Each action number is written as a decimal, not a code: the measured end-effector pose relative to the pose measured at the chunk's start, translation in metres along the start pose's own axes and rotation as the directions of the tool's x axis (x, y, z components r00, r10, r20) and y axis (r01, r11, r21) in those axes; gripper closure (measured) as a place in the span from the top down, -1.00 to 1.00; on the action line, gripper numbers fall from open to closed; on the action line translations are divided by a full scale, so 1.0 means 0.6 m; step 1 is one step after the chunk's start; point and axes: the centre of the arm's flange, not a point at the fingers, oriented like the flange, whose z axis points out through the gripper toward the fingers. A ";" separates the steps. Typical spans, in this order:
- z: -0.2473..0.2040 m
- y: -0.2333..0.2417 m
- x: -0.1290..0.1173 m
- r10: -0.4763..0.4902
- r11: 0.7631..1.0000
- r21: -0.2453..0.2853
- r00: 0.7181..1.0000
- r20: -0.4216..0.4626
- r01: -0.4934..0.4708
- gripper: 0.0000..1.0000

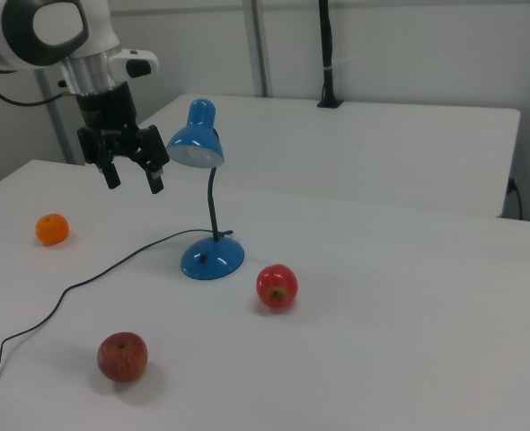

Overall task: Turn on desk lamp
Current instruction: 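Move the gripper toward the blue lamp's base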

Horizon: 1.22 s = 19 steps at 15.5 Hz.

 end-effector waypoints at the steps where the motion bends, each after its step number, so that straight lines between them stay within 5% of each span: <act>1: 0.000 0.000 0.000 0.000 1.000 0.000 1.000 0.000 0.000 1.00; 11: 0.003 0.008 -0.003 0.009 1.000 0.000 1.000 0.015 -0.009 0.92; 13: 0.003 0.010 -0.003 0.007 1.000 0.000 1.000 0.015 -0.007 0.56; 15: 0.003 0.010 -0.003 -0.002 1.000 0.000 1.000 0.015 0.002 0.50; 19: 0.003 0.010 -0.003 -0.005 1.000 0.000 1.000 0.015 0.005 -0.34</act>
